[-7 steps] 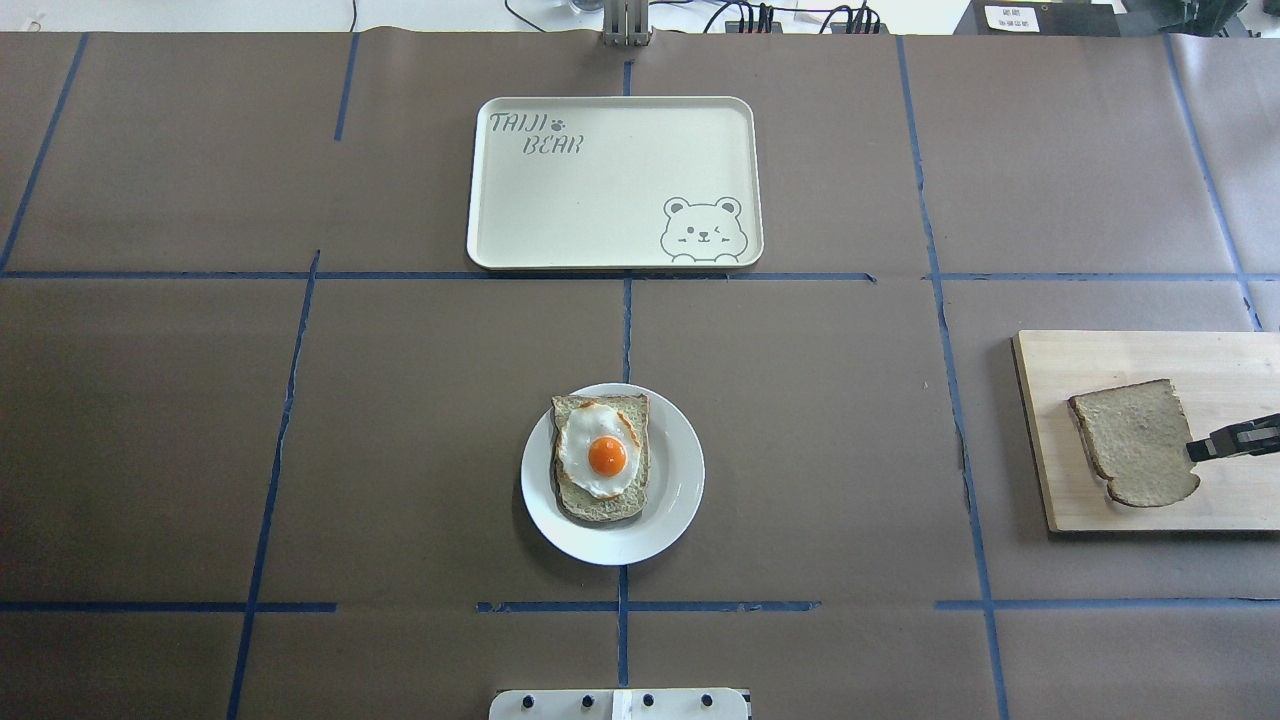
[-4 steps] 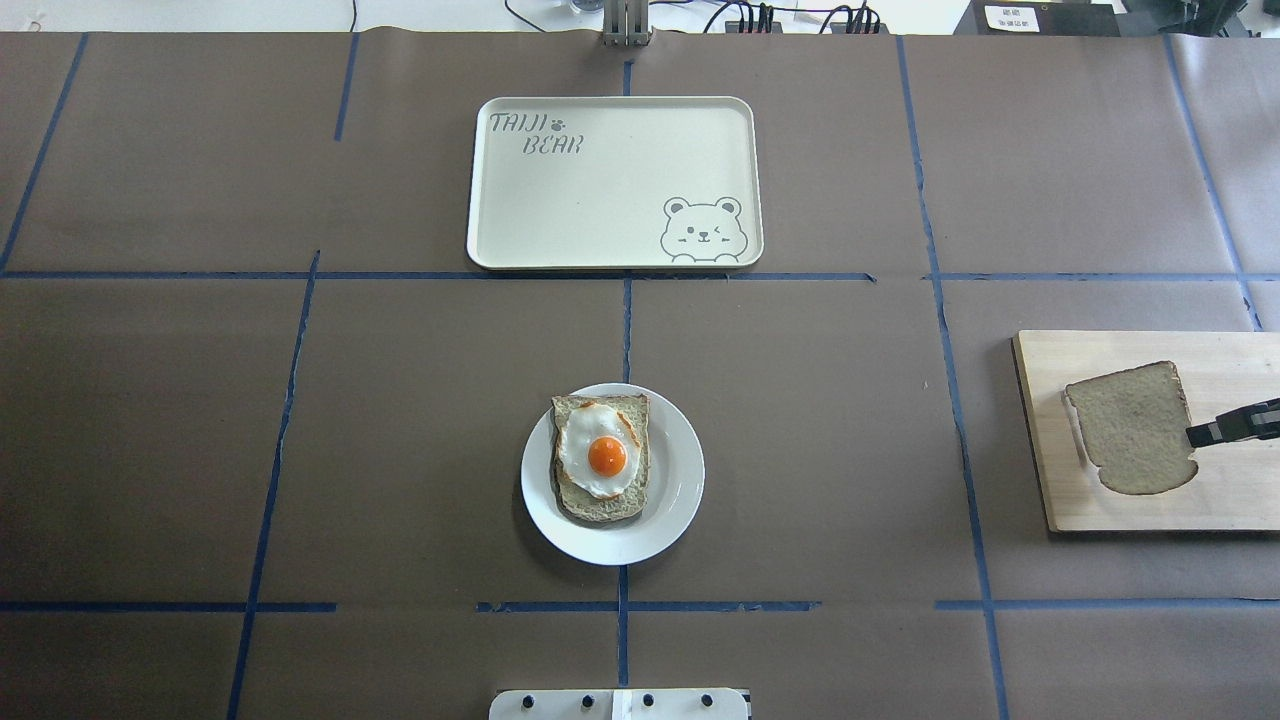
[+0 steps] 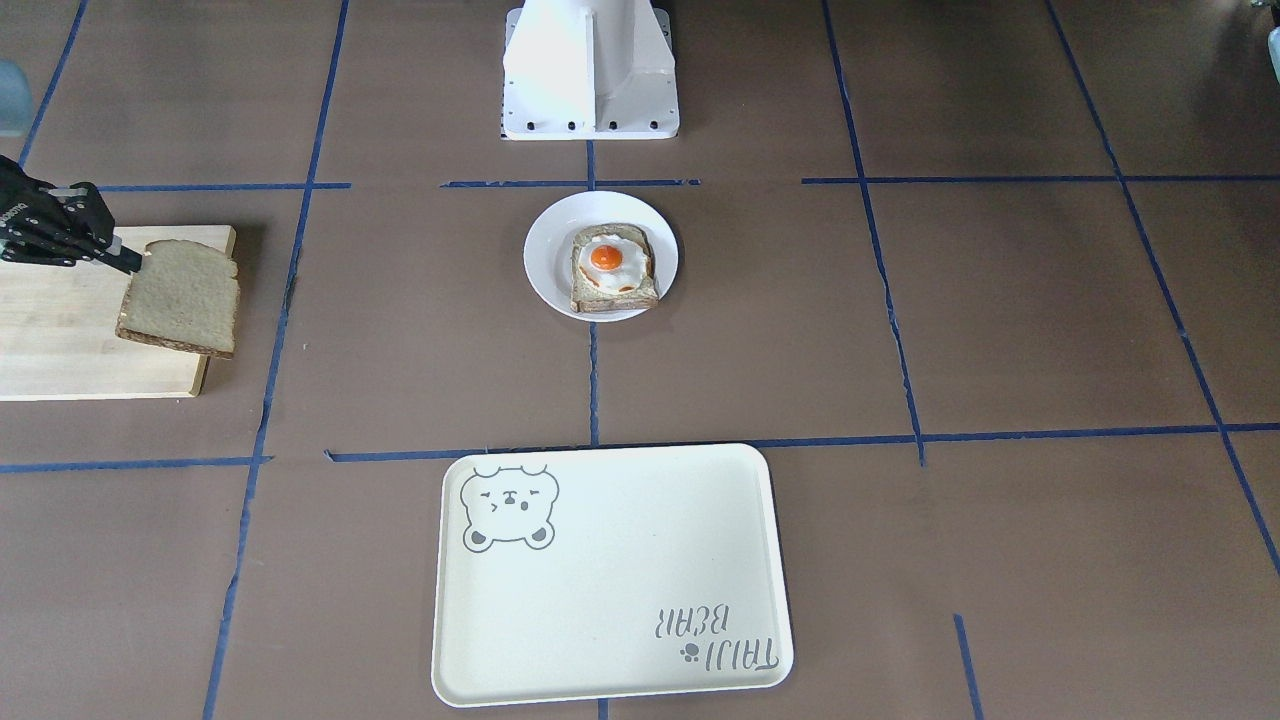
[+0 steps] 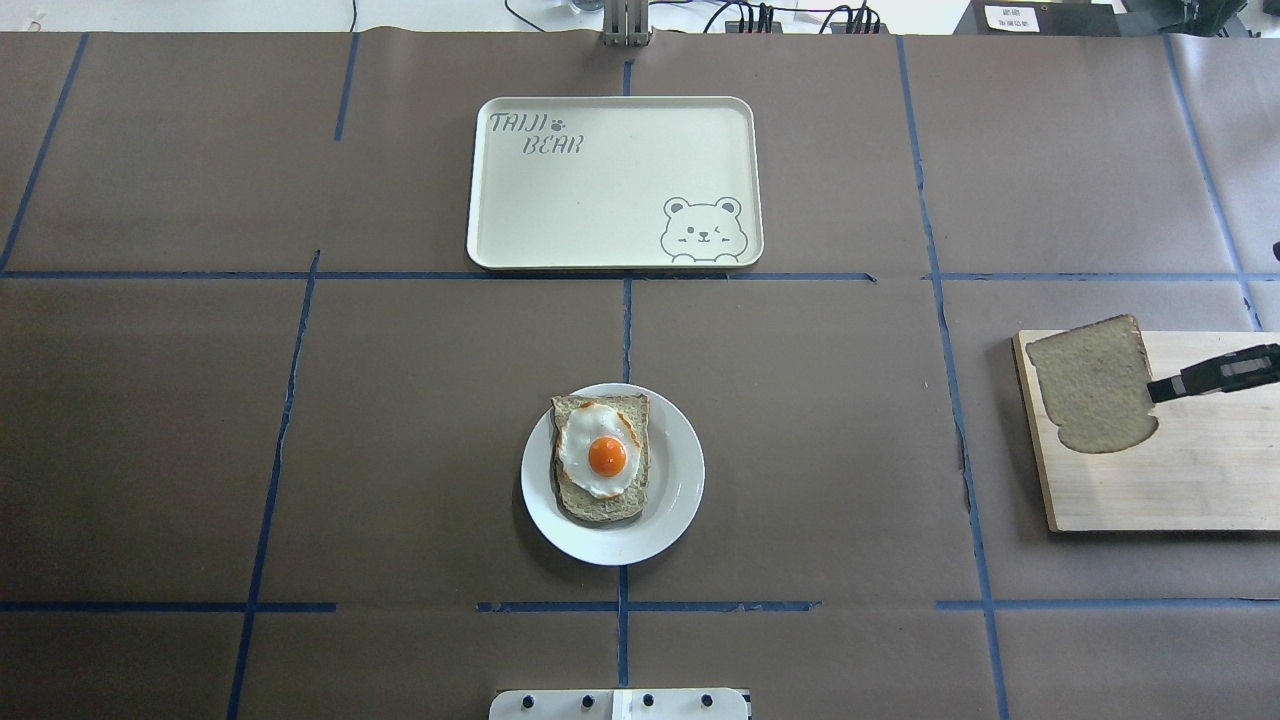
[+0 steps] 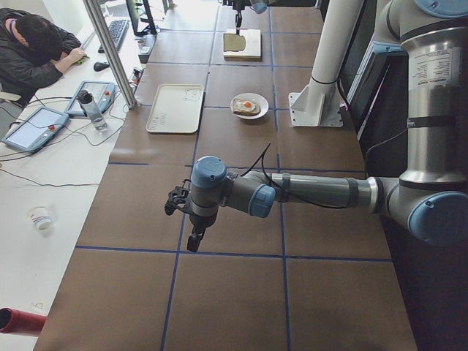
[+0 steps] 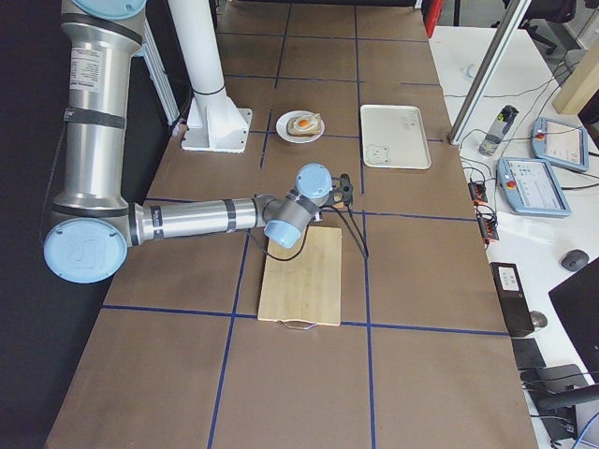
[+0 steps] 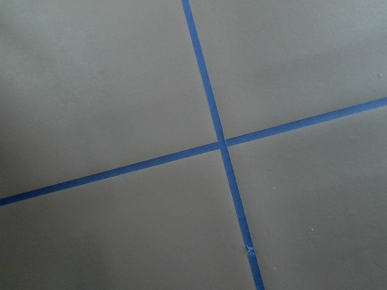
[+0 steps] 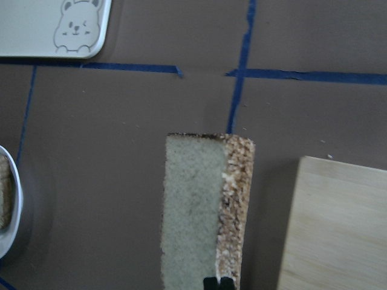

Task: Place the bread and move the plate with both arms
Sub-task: 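Lift the bread slice with the right gripper and carry it over the plate, then lower the bread onto the egg toast and open the right gripper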

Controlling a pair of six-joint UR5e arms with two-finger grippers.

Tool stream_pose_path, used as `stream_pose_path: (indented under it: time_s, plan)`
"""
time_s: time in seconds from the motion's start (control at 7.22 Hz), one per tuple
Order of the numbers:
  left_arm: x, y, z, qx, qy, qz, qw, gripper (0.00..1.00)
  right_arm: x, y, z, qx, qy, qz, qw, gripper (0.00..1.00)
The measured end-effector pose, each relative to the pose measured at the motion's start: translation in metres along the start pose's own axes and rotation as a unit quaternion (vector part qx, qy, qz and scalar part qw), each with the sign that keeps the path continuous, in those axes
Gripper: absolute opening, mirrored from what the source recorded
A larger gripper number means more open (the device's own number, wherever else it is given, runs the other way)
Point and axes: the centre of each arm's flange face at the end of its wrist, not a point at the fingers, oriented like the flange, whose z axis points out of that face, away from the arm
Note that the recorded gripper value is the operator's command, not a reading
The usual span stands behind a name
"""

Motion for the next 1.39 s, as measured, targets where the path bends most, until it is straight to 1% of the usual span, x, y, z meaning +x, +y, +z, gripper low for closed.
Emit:
stream_pose_path:
  time_s: [0.28,0.42,0.55,0.83,0.97,1.25,1.39]
  plan:
    - [0.000,-0.001,0.000,0.001,0.000,0.000,1.0000,1.00,-0.106,-0.048,0.043,0.000,-0.042,0.020,0.9989,0.00]
    - [0.001,-0.002,-0.001,0.001,0.000,0.001,1.0000,1.00,-0.157,-0.059,0.069,0.004,-0.058,0.028,0.9979,0.00]
    - [0.001,-0.003,-0.001,0.002,0.000,0.001,1.0000,1.00,-0.207,-0.060,0.100,0.016,-0.071,0.035,0.9967,0.00]
    - [0.002,-0.004,-0.002,0.003,0.000,0.002,1.0000,1.00,-0.289,-0.035,0.163,0.048,-0.092,0.044,0.9936,0.00]
    - [0.002,-0.005,-0.003,0.004,0.000,0.003,1.0000,1.00,-0.320,-0.012,0.194,0.059,-0.100,0.044,0.9923,0.00]
    - [0.002,-0.005,-0.003,0.004,0.000,0.003,1.0000,1.00,-0.353,0.037,0.242,0.073,-0.101,0.041,0.9914,0.00]
    - [0.002,-0.005,-0.003,0.004,0.000,0.003,1.0000,1.00,-0.357,0.053,0.254,0.072,-0.098,0.040,0.9917,0.00]
